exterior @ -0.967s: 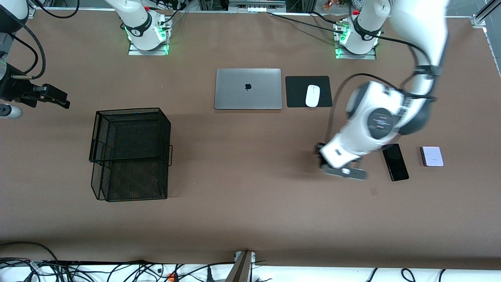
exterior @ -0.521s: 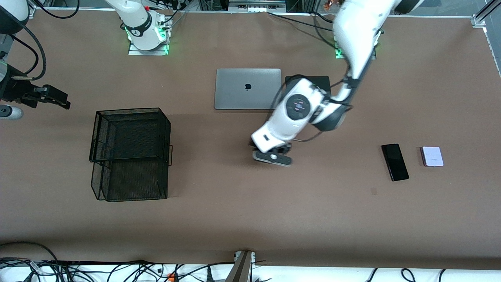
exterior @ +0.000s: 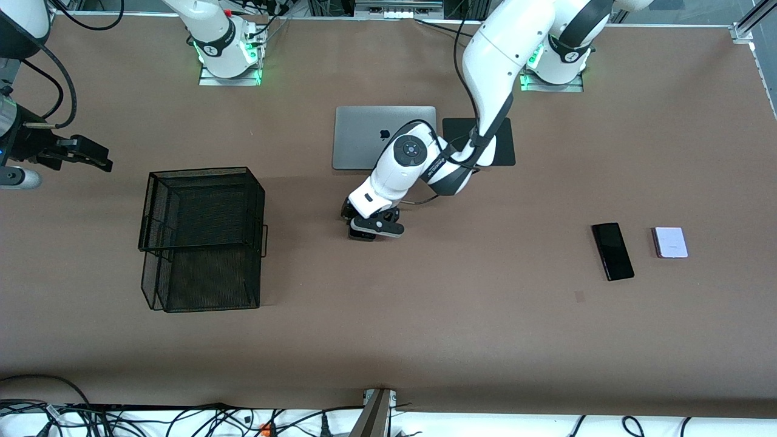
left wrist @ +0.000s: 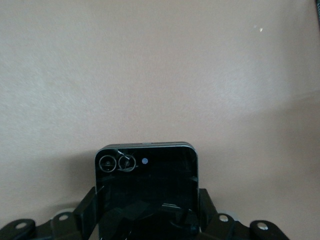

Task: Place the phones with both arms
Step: 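Take the flip phone with the right gripper from the left gripper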

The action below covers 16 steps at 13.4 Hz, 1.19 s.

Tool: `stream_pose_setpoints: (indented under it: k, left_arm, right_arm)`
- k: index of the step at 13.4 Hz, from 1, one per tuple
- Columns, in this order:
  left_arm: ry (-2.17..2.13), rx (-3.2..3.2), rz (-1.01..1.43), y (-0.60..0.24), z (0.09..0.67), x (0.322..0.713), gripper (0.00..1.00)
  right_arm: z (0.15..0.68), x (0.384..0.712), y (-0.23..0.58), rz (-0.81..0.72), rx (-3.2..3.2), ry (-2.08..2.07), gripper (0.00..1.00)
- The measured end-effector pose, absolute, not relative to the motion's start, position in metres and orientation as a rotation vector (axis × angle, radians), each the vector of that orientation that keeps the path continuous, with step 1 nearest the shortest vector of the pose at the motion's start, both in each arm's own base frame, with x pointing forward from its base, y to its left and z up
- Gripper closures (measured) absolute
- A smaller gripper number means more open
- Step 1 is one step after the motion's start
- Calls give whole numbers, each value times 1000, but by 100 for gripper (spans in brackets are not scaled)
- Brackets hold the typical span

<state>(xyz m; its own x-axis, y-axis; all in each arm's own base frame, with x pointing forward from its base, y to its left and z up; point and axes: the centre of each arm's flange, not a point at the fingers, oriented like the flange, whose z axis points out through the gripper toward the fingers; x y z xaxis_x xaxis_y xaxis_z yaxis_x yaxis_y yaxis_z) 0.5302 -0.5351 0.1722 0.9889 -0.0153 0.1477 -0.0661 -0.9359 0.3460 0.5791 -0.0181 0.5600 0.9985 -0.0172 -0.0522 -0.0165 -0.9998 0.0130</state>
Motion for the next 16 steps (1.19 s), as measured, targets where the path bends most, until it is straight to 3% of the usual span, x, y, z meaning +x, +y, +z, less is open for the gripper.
stream_pose_setpoints:
  k: [2, 3, 8, 13, 16]
  left_arm:
    - [-51, 2771, 218, -533, 173, 535, 2]
    - [-45, 2766, 231, -532, 178, 540, 0]
    - [8, 2876, 87, -491, 231, 572, 0]
    - [-148, 3105, -132, -373, 331, 614, 0]
    - [-154, 3295, -272, -297, 349, 627, 0]
  right_arm:
    - [554, 583, -13, -82, 3128, -12, 0]
    - [551, 585, -12, -86, 3128, -8, 0]
    - [530, 600, 37, -51, 3127, 87, 0]
    - [485, 605, 152, -59, 3122, -4, 0]
    - [451, 602, 226, -14, 3129, -97, 0]
